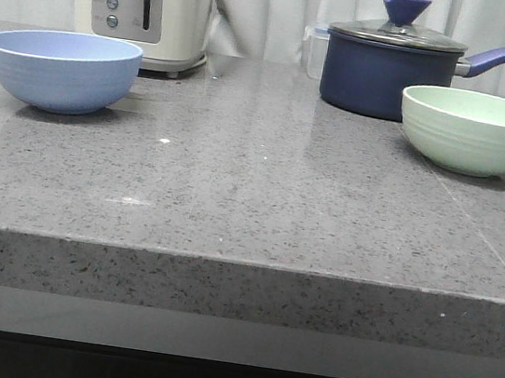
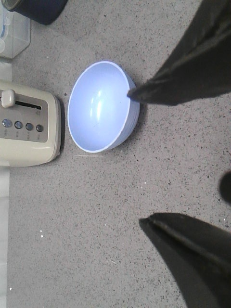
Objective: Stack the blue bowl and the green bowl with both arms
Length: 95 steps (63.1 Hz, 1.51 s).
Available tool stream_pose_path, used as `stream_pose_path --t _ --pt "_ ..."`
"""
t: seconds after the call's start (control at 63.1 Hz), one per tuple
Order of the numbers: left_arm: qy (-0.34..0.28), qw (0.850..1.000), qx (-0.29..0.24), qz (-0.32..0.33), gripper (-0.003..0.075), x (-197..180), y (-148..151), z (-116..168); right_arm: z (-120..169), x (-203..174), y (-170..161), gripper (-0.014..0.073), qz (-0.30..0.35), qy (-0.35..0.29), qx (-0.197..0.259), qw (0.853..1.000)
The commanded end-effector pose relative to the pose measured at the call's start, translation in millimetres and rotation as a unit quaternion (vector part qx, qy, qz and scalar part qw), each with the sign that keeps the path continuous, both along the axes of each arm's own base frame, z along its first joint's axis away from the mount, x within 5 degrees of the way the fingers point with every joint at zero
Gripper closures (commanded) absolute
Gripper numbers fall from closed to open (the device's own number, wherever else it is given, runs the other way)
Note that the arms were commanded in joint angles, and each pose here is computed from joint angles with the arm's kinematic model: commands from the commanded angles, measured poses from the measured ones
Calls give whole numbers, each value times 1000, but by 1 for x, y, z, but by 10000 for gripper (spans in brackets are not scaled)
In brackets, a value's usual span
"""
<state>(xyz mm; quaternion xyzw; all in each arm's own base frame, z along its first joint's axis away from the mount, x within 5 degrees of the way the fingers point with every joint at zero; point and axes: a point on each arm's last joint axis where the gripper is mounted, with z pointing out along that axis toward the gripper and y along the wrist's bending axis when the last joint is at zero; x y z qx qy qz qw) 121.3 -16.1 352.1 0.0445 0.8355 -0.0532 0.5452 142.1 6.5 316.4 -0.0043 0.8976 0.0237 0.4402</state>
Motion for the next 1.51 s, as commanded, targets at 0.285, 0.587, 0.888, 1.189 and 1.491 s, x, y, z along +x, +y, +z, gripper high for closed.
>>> stream_pose_path --t 0.285,0.587,0.888,1.189,1.491 --pt "-50 998 -5 -49 247 13 -15 13 38 59 2 74 1 -2 7 1000" --pt "-69 986 24 -148 247 6 -39 15 43 134 -25 74 -36 99 62 993" --pt "-70 985 23 -156 247 5 -41 15 22 200 -32 74 30 132 162 977" --pt "-70 985 23 -156 247 5 -41 15 -3 230 -37 146 23 154 172 973" --pt "-71 985 23 -156 247 5 -41 15 -14 235 -38 421 22 170 175 970"
